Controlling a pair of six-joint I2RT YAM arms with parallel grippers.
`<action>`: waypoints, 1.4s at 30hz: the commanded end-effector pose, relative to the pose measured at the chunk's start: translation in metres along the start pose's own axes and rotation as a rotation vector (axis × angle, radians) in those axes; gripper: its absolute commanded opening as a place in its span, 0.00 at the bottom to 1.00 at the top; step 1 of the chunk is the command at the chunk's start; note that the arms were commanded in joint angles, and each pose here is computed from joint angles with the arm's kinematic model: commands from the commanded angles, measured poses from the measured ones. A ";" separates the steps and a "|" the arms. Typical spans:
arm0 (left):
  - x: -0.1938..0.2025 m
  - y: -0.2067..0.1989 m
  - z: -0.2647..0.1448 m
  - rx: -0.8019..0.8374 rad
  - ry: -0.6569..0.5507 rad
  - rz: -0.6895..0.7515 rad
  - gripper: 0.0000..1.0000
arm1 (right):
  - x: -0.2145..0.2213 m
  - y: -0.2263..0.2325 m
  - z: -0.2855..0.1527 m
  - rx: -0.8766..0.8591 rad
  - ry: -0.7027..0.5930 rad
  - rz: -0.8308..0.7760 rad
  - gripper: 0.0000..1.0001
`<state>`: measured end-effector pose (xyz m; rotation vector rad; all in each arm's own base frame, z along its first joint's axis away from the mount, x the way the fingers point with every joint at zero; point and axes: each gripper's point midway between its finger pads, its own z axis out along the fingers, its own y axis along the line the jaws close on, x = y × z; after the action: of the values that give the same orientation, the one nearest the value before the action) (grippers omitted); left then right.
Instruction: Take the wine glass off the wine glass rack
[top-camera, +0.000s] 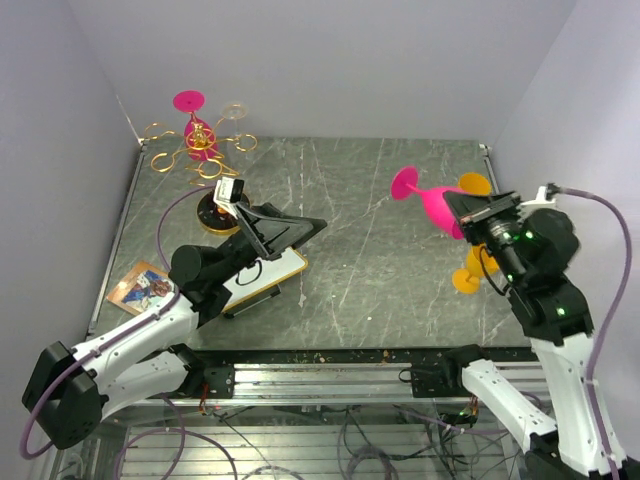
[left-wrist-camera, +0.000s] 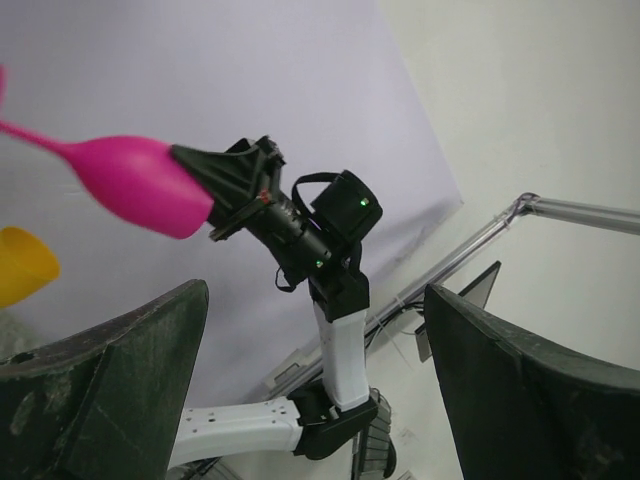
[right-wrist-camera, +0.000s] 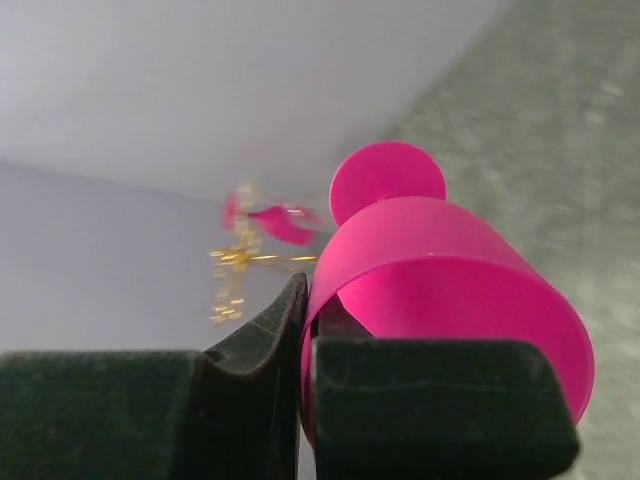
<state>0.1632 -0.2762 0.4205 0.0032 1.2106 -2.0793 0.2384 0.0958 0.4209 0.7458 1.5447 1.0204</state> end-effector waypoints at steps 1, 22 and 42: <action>-0.005 -0.005 0.003 -0.016 -0.020 0.061 0.98 | 0.021 -0.098 0.012 0.351 0.035 -0.079 0.00; -0.012 -0.008 -0.005 -0.152 -0.020 0.181 0.98 | 0.048 -0.266 0.077 1.247 0.348 -0.307 0.00; -0.019 -0.022 -0.016 -0.215 -0.036 0.261 0.99 | 0.017 -0.280 0.137 1.258 0.171 -0.278 0.00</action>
<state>0.1612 -0.2549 0.4169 0.0163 1.3679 -1.7632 0.3748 0.0261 0.1576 1.1847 2.3811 -0.2094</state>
